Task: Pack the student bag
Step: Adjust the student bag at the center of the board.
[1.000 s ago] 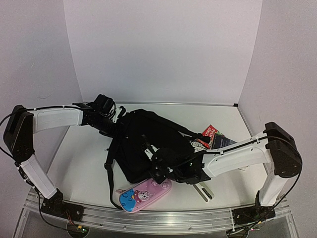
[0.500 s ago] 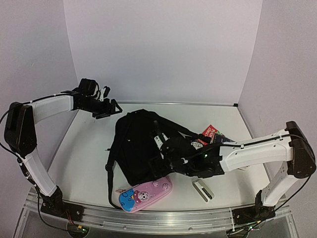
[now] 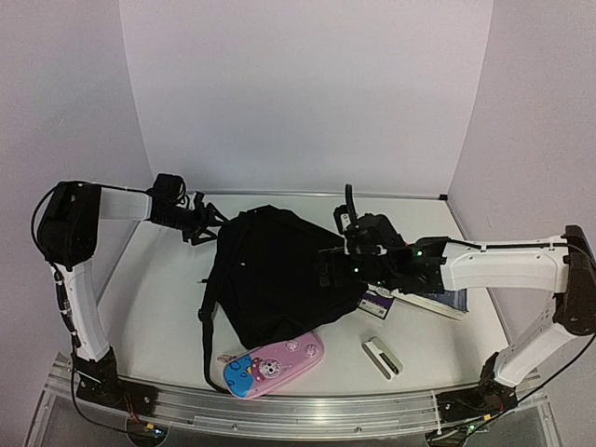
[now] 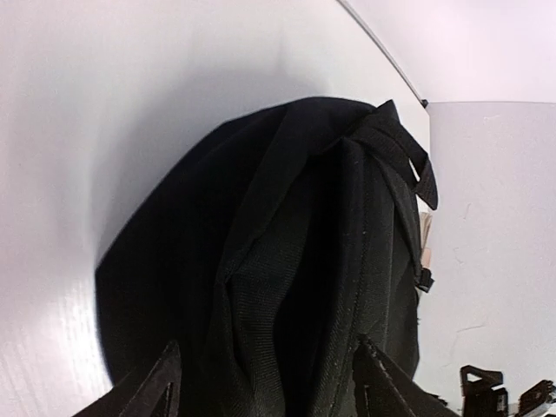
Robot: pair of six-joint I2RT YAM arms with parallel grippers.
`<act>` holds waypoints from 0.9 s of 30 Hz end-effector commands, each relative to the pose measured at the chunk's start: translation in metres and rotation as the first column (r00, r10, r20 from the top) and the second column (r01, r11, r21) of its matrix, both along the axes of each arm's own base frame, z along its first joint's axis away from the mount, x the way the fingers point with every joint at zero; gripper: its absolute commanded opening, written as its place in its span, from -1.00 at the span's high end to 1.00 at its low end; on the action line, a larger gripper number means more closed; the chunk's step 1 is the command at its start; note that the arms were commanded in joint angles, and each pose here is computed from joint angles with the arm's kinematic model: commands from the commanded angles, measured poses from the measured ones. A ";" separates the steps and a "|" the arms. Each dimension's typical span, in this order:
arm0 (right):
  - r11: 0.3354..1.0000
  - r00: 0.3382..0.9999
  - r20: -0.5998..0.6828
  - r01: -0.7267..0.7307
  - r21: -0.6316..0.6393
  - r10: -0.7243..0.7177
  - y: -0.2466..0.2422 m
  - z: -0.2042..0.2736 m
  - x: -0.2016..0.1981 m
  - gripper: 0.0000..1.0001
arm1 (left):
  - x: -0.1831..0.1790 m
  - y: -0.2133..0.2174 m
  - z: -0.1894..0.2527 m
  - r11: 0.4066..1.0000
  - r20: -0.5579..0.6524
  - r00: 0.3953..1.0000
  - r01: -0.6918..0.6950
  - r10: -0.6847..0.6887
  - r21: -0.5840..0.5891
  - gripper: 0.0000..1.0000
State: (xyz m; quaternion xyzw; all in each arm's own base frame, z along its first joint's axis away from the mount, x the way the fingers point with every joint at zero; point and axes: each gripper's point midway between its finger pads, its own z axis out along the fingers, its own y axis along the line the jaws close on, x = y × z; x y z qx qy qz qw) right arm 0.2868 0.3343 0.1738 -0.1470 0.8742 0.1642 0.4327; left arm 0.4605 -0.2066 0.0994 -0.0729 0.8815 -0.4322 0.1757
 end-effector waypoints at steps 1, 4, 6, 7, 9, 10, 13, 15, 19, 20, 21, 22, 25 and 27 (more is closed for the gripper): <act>0.998 0.999 0.026 0.019 0.061 -0.021 -0.004 0.023 -0.001 -0.82 | 0.002 -0.015 0.013 0.995 0.030 0.999 0.039 -0.036 -0.096 -0.24; 0.997 0.999 0.037 0.024 0.073 -0.027 -0.004 0.030 0.000 -0.81 | 0.001 -0.013 0.000 0.997 0.005 0.999 0.034 -0.034 -0.069 -0.15; 0.996 0.999 0.043 0.025 0.082 -0.028 -0.003 0.035 0.001 -0.81 | 0.001 -0.011 -0.010 0.998 -0.021 0.999 0.026 -0.027 -0.052 -0.15; 0.996 0.999 0.045 0.024 0.086 -0.028 -0.003 0.037 0.001 -0.81 | 0.001 -0.012 -0.016 0.999 -0.031 0.999 0.026 -0.028 -0.044 -0.16; 0.995 0.998 0.053 0.027 0.096 -0.032 -0.004 0.042 0.001 -0.80 | -0.001 -0.014 -0.024 0.998 -0.043 0.998 0.035 -0.037 -0.043 -0.13; 0.995 0.998 0.056 0.029 0.099 -0.035 -0.005 0.044 0.001 -0.80 | -0.002 -0.017 -0.025 0.998 -0.045 0.998 0.044 -0.046 -0.048 -0.05; 0.994 0.997 0.067 0.041 0.104 -0.048 -0.008 0.048 0.002 -0.80 | -0.004 -0.028 -0.012 0.992 0.000 0.996 0.086 -0.087 -0.096 0.46; 0.993 0.995 0.075 0.050 0.109 -0.059 -0.011 0.051 0.002 -0.80 | -0.002 -0.029 0.010 0.990 0.060 0.995 0.091 -0.085 -0.108 0.80; 0.990 0.992 0.097 0.074 0.116 -0.085 -0.017 0.060 0.004 -0.79 | 0.013 -0.001 0.074 1.000 0.239 0.971 0.002 -0.001 -0.005 1.00; 0.990 0.990 0.104 0.078 0.118 -0.091 -0.018 0.062 0.004 -0.79 | 0.015 0.009 0.098 0.999 0.293 0.956 -0.033 0.028 0.011 1.00; 0.989 0.989 0.110 0.082 0.119 -0.095 -0.019 0.065 0.005 -0.79 | 0.018 0.020 0.122 0.998 0.346 0.937 -0.063 0.052 0.022 1.00; 0.989 0.988 0.116 0.084 0.121 -0.098 -0.019 0.067 0.006 -0.79 | 0.019 0.029 0.150 0.996 0.410 0.910 -0.087 0.067 0.032 1.00; 0.987 0.984 0.136 0.101 0.124 -0.118 -0.022 0.075 0.009 -0.79 | 0.013 0.051 0.231 0.987 0.576 0.813 -0.145 0.081 0.067 1.00; 0.985 0.980 0.146 0.115 0.127 -0.133 -0.024 0.079 0.011 -0.79 | 0.006 0.053 0.284 0.987 0.673 0.738 -0.139 0.046 0.085 1.00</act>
